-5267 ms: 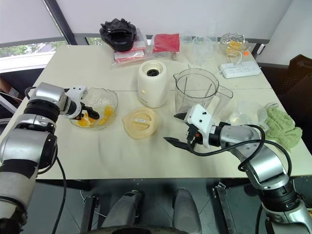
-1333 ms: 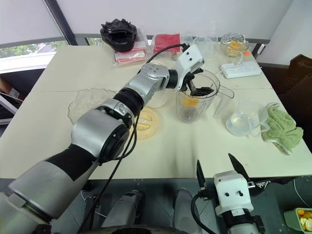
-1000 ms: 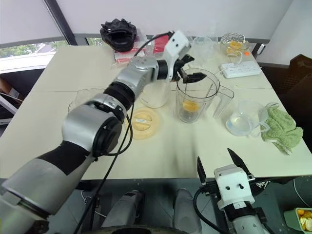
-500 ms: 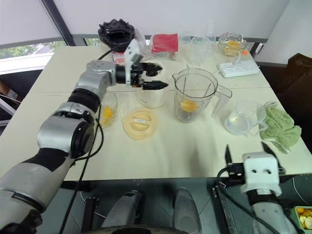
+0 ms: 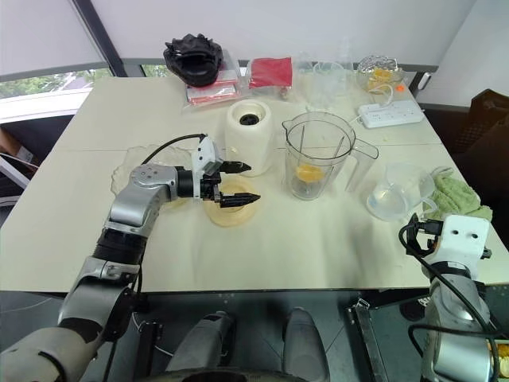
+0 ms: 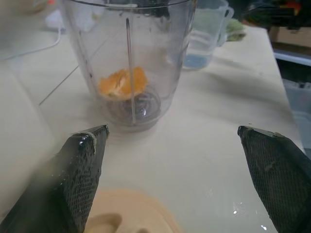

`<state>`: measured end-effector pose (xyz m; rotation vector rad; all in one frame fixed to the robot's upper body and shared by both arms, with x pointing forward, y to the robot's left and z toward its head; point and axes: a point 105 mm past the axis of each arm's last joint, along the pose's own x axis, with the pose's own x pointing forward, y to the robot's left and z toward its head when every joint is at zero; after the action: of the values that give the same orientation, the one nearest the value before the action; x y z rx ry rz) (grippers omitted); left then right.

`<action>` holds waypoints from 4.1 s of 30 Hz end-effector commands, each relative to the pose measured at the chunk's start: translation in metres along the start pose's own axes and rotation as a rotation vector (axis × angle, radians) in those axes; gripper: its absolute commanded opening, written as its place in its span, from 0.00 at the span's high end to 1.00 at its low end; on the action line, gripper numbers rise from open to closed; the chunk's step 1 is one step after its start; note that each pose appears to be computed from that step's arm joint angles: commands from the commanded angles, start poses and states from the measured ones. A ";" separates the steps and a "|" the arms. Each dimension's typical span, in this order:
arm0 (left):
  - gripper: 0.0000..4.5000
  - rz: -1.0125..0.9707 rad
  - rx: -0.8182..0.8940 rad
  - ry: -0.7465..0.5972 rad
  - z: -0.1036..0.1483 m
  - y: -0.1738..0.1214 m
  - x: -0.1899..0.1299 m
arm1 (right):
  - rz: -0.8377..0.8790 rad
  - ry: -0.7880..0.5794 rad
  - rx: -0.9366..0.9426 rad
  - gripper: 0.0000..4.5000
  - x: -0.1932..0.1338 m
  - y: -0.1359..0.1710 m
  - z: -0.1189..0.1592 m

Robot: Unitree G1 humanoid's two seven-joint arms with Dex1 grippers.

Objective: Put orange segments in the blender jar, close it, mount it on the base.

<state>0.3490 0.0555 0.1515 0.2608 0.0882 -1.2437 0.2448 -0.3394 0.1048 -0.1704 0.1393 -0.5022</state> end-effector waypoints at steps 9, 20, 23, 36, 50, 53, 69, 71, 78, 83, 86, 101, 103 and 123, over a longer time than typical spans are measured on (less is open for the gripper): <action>0.01 0.054 0.039 -0.011 0.010 0.003 -0.006 | -0.115 -0.024 0.109 0.00 0.026 -0.011 -0.004; 0.01 0.065 0.055 -0.006 0.012 0.005 -0.006 | -0.123 -0.023 0.162 0.00 0.039 -0.007 -0.005; 0.01 0.068 0.056 -0.003 0.012 0.005 -0.007 | -0.128 -0.026 0.155 0.00 0.041 -0.007 -0.005; 0.01 0.082 0.075 -0.004 0.014 0.007 -0.007 | -0.164 -0.045 0.164 0.00 0.069 -0.005 0.004; 0.00 0.112 0.097 -0.002 0.016 0.011 -0.009 | -0.141 -0.046 0.162 0.66 0.081 0.008 0.002; 0.00 0.114 0.101 -0.001 0.016 0.011 -0.009 | -0.137 -0.049 0.161 0.99 0.081 0.010 0.002; 0.00 0.114 0.120 -0.001 0.019 0.013 -0.008 | -0.207 -0.155 0.308 1.00 0.061 0.008 0.015; 0.00 0.112 0.117 -0.002 0.018 0.012 -0.007 | -0.219 -0.195 0.346 1.00 0.056 0.008 0.023; 0.00 0.103 0.115 -0.004 0.019 0.011 -0.005 | -0.215 -0.279 0.423 1.00 0.046 0.012 0.046; 0.00 0.089 0.115 -0.004 0.020 0.009 -0.003 | -0.217 -0.350 0.411 1.00 0.041 0.003 0.074; 0.00 0.083 0.115 -0.004 0.020 0.009 -0.003 | -0.216 -0.385 0.395 1.00 0.039 -0.003 0.090; 0.00 0.156 0.038 -0.105 0.029 0.011 -0.002 | 0.043 -0.535 0.169 1.00 0.041 0.010 0.202; 0.00 0.164 0.006 -0.145 0.033 0.009 -0.005 | 0.082 -0.533 0.121 1.00 0.043 0.014 0.212; 0.00 0.185 -0.108 -0.279 0.046 0.000 -0.017 | 0.247 -0.591 -0.327 1.00 0.046 0.050 0.246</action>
<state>0.3442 0.0601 0.1903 -0.0183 -0.0619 -1.0649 0.3616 -0.2905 0.2959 -0.5284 -0.2117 -0.1400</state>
